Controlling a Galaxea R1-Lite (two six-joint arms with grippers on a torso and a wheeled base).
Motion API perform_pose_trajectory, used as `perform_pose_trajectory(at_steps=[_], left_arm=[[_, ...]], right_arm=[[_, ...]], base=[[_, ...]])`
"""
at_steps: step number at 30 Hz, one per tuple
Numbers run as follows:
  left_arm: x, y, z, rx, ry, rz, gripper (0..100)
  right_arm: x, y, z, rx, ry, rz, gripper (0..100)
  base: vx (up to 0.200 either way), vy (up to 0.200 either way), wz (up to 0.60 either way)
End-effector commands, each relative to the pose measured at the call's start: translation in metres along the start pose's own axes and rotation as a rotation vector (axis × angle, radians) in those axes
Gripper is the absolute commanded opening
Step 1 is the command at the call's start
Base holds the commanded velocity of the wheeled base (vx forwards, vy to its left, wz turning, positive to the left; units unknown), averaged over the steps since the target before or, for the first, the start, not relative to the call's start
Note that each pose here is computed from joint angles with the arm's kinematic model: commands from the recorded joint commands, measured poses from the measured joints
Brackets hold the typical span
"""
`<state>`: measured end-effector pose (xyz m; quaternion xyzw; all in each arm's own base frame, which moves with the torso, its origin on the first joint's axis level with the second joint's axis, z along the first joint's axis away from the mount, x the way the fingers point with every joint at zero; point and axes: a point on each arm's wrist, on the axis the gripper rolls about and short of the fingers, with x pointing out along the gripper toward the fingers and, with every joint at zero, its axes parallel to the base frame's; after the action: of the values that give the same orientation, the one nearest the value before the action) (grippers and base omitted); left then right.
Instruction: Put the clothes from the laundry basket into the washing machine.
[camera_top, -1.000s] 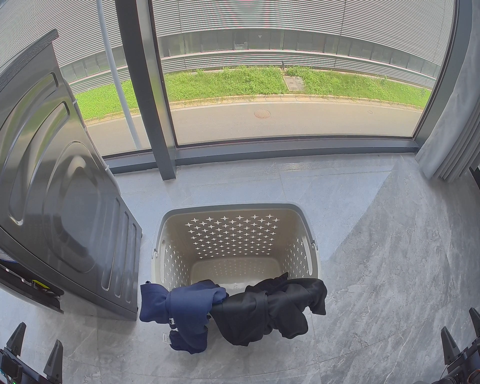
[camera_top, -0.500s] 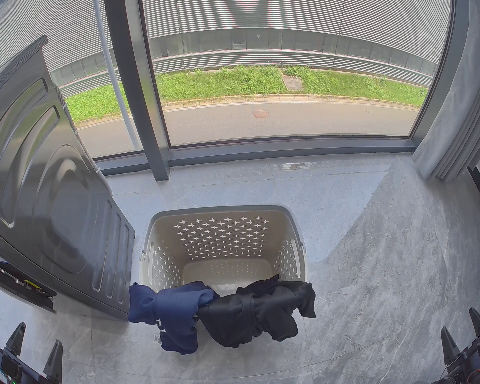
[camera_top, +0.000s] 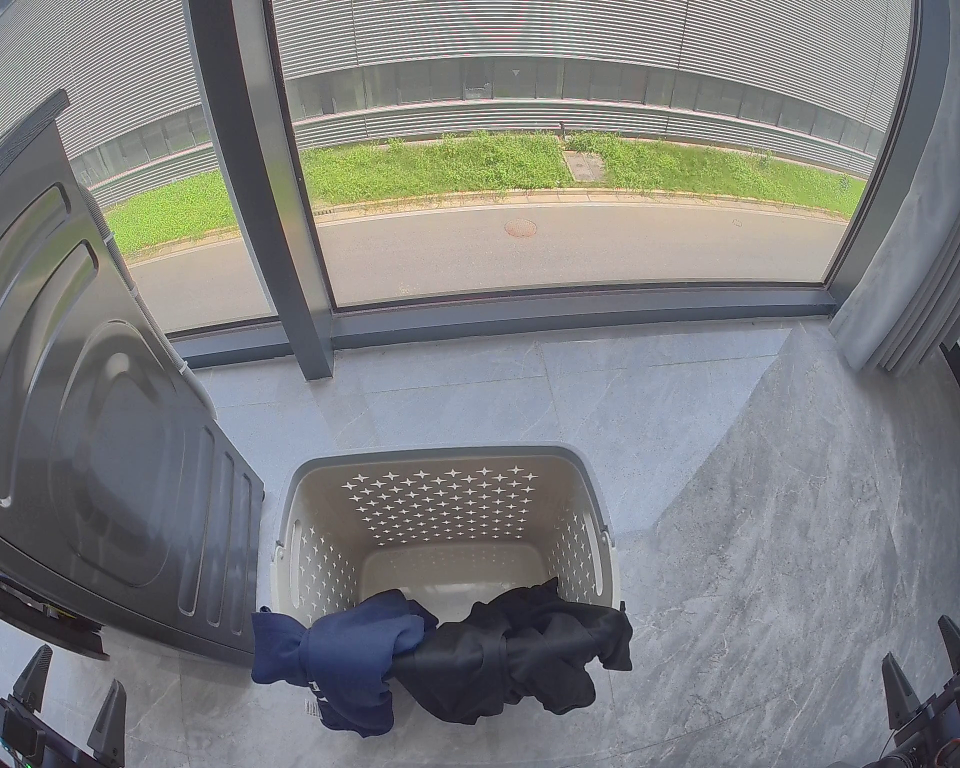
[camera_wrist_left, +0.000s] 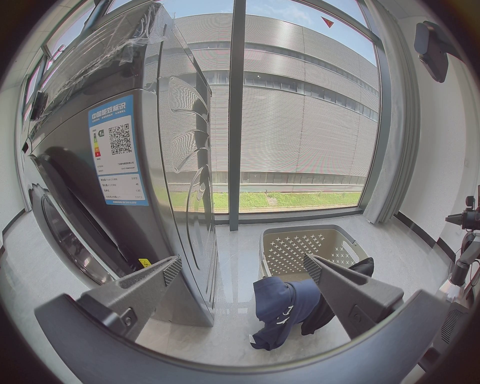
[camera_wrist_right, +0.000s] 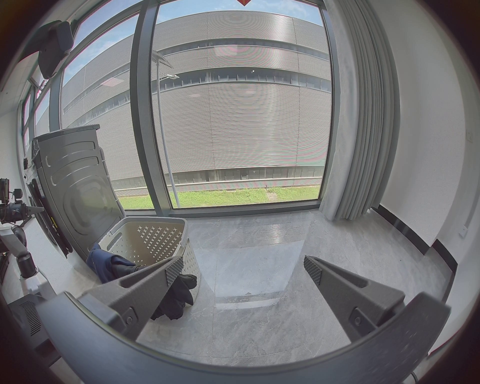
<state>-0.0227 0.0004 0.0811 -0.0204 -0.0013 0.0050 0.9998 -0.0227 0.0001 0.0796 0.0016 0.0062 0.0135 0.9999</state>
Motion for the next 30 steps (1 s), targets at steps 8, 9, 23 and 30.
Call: perform_pose_trajectory(at_steps=[8,9,23,30], left_arm=[[0.0,0.0002,-0.0052,-0.001,0.001,0.001,100],[0.0,0.0002,-0.0052,-0.001,0.001,0.001,100],[0.0,0.0002,-0.0052,-0.001,0.001,0.001,100],[0.0,0.0002,-0.0052,-0.001,0.001,0.001,100]], right_arm=[[-0.0005,0.0,-0.0037,0.0,-0.006,0.001,100],[-0.0005,0.0,-0.0037,0.0,-0.006,0.001,100],[-0.0005,0.0,-0.0037,0.0,-0.006,0.001,100],[-0.0005,0.0,-0.0037,0.0,-0.006,0.001,100]], base=[[0.125,0.0,0.0],[0.0,0.0,0.0],[0.086,0.0,0.0],[0.029,0.0,0.0]])
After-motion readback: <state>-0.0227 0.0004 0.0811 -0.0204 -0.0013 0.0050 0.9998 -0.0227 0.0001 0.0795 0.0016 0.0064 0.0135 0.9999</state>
